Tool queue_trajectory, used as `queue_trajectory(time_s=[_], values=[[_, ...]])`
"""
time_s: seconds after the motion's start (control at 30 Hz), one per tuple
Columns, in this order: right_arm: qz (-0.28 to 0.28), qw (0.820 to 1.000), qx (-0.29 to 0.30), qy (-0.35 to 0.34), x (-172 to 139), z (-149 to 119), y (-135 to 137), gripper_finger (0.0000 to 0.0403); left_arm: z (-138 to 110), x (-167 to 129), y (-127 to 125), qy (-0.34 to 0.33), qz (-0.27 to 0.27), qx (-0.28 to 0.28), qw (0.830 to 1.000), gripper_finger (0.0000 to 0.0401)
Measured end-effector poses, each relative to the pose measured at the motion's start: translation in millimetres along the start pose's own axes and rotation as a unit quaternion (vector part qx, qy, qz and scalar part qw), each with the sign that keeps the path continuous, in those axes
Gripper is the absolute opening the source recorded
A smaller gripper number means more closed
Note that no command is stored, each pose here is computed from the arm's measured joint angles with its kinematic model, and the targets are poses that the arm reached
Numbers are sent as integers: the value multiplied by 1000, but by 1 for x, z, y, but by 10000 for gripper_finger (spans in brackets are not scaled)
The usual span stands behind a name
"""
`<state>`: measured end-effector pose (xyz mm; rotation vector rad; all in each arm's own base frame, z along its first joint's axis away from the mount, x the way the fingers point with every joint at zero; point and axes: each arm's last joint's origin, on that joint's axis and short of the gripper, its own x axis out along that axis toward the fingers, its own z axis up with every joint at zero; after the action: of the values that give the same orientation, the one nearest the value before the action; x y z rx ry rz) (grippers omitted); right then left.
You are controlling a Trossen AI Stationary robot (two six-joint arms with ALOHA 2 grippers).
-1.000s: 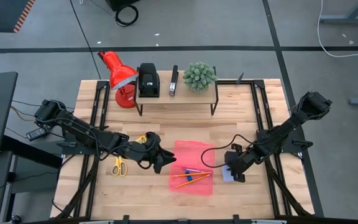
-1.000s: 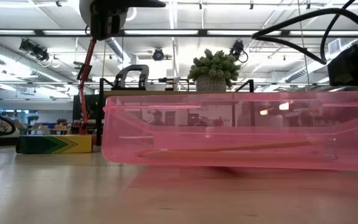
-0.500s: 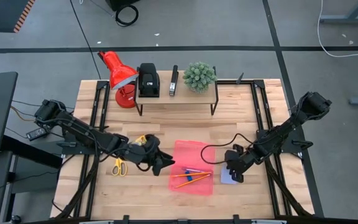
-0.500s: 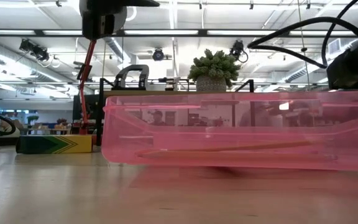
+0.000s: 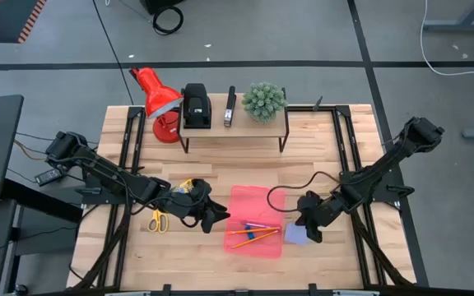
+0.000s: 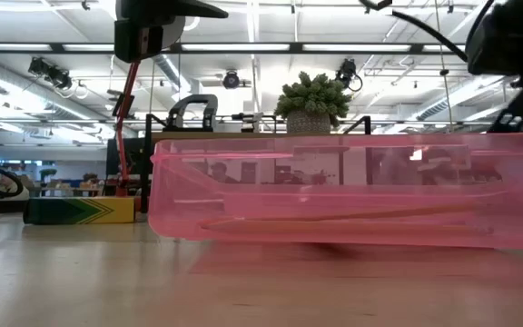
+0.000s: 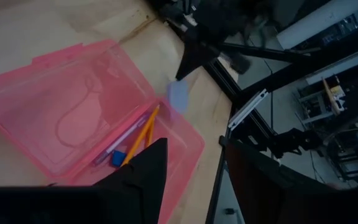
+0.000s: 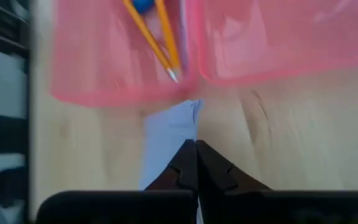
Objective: Pack school essentials
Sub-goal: Put the purple sticky notes into the pink supply box
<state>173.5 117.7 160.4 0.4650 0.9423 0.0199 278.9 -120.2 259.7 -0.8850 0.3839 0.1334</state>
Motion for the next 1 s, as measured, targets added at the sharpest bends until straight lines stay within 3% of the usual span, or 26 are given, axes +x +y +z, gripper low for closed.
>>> queue_trajectory(time_s=[0.27, 0.53, 0.7, 1.0], values=[[44, 998, 26, -42, -28, 9, 2, 2, 0, 0, 0, 1, 2, -1, 1000, 172], [74, 990, 22, -116, -53, 44, 28, 2, 0, 0, 2, 3, 7, 3, 1000, 172], [66, 990, 25, -121, -36, 64, 37, 2, 1, 1, 4, 3, 14, 4, 1000, 172], [86, 994, 23, -57, 10, 83, 37, 2, 1, 1, 3, 1, 13, -9, 1000, 172]])
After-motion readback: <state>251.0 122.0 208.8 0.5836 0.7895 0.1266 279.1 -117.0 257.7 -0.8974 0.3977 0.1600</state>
